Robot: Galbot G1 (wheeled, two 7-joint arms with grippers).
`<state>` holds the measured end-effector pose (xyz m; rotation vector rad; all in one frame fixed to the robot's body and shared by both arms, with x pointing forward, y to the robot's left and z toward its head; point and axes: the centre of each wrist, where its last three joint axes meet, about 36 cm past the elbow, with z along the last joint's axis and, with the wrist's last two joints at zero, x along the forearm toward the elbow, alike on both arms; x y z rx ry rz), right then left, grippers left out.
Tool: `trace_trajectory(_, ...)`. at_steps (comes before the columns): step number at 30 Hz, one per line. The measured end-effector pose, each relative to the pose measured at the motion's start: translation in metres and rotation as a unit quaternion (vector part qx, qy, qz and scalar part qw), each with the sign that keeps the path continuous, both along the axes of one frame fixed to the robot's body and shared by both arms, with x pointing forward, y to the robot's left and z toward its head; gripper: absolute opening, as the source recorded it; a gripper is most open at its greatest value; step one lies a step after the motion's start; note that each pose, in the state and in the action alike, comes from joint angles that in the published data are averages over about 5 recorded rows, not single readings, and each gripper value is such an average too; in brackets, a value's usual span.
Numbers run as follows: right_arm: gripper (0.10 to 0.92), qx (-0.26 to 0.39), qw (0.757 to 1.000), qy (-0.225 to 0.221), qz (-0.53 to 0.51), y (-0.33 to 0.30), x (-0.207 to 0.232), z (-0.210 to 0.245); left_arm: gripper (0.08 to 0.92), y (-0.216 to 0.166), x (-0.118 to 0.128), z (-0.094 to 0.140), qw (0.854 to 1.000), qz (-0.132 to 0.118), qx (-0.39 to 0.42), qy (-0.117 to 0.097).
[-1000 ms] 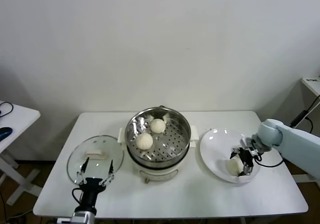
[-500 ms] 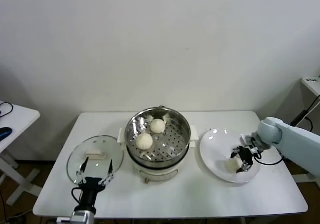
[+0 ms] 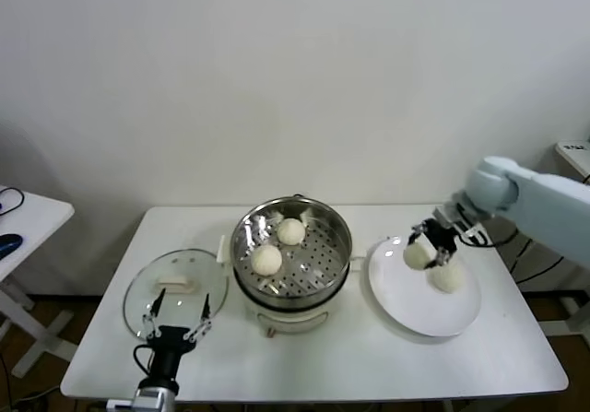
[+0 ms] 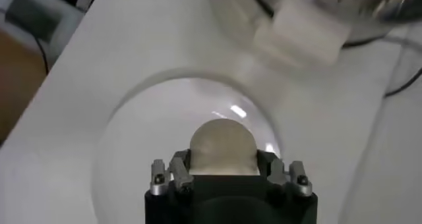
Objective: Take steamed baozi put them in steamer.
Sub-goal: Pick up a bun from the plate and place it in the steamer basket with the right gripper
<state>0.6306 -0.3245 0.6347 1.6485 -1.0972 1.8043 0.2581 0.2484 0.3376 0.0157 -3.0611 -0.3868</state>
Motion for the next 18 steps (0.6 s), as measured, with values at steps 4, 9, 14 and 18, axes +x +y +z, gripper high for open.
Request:
trace_trajectory(4, 0.645, -0.035, 0.994, -0.04, 0.096, 0.037, -0.009, 0.037, 0.823, -0.001, 0.0, 0.0, 1.0, -0.001, 0.001, 0.0)
trace_trajectory(9, 0.647, -0.079, 0.971, -0.078, 0.21, 0.088, -0.029, 0.059, 0.823, -0.002, -0.002, -0.001, 1.0, -0.001, 0.001, 0.002)
trace_trajectory(14, 0.65, -0.114, 0.94, -0.105, 0.304, 0.139, -0.046, 0.063, 0.823, -0.002, -0.005, 0.0, 1.0, -0.001, 0.002, 0.002)
trace_trajectory(18, 0.651, -0.133, 0.914, -0.119, 0.364, 0.176, -0.054, 0.057, 0.823, 0.0, -0.006, 0.002, 1.0, 0.002, 0.004, 0.002)
